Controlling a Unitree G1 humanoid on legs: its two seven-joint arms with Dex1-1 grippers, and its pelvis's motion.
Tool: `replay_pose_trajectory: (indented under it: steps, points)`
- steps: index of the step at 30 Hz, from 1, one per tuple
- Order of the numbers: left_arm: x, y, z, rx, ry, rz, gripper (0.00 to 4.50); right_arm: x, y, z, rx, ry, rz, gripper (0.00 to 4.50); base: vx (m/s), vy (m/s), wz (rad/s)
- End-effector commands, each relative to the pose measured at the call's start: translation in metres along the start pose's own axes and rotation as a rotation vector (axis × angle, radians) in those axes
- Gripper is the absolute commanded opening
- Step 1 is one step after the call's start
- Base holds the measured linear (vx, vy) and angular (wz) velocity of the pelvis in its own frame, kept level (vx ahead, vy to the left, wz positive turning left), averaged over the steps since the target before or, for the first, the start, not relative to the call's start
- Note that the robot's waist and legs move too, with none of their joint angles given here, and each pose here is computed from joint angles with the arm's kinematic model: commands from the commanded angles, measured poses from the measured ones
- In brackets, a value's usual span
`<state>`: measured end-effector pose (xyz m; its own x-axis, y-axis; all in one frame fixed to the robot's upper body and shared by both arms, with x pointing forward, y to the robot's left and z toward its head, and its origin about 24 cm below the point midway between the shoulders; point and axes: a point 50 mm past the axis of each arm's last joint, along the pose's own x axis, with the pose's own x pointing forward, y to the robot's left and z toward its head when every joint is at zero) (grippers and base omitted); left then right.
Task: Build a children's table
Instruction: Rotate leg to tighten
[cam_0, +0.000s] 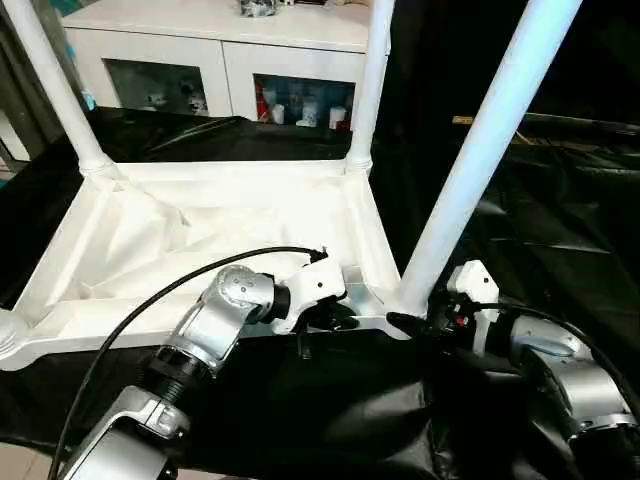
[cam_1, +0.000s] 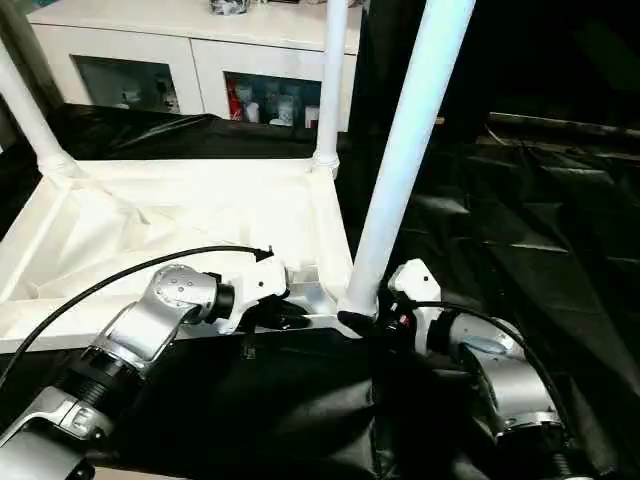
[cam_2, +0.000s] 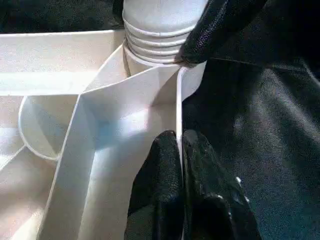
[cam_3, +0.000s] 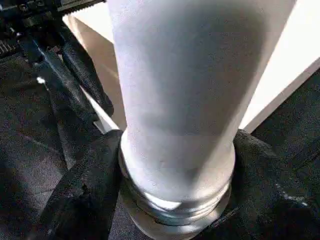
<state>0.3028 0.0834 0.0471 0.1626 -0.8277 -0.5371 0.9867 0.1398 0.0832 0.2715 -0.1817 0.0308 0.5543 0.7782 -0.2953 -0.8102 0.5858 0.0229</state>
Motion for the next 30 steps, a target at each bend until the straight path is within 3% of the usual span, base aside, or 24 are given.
replay_pose_trajectory:
  steps: [1, 6, 8, 11, 17, 18, 25, 27, 28, 30]
  points:
    - [0.003, -0.002, -0.015, -0.070, 0.042, 0.026, 0.00, 0.006, -0.002, 0.000, 0.034, -0.031, -0.060, 2.75, 0.000, 0.000, 0.00]
    - [0.023, 0.002, -0.008, -0.135, 0.042, 0.146, 0.00, 0.024, 0.003, -0.018, 0.130, 0.025, -0.263, 2.74, 0.000, 0.000, 0.00]
    - [0.032, 0.003, -0.003, -0.150, 0.043, 0.188, 0.00, 0.033, 0.006, -0.019, 0.168, 0.018, -0.326, 2.74, 0.000, 0.000, 0.00]
    - [0.053, 0.003, 0.010, -0.153, 0.040, 0.247, 0.00, 0.054, 0.014, -0.014, 0.203, 0.016, -0.444, 2.74, 0.000, 0.000, 0.00]
    - [0.061, 0.001, 0.016, -0.122, 0.023, 0.238, 0.00, 0.070, 0.028, -0.001, 0.178, -0.041, -0.373, 2.74, 0.000, 0.000, 0.00]
    - [0.061, 0.001, 0.016, -0.118, 0.017, 0.230, 0.00, 0.071, 0.030, 0.001, 0.168, -0.059, -0.358, 3.30, 0.000, 0.000, 0.00]
    - [0.052, 0.003, 0.014, -0.113, -0.029, 0.157, 0.00, 0.059, 0.021, 0.009, 0.129, -0.087, -0.324, 3.75, 0.000, 0.000, 0.00]
    - [0.045, 0.001, 0.008, -0.104, -0.033, 0.099, 0.00, 0.044, 0.015, 0.011, 0.106, -0.078, -0.250, 3.83, 0.000, 0.000, 0.00]
    - [0.035, -0.001, 0.003, -0.096, -0.041, 0.036, 0.00, 0.029, 0.010, 0.014, 0.068, -0.062, -0.164, 3.83, 0.000, 0.000, 0.00]
    - [0.031, -0.002, 0.001, -0.094, -0.049, -0.002, 0.00, 0.021, 0.009, 0.015, 0.053, -0.052, -0.129, 3.83, 0.000, 0.000, 0.00]
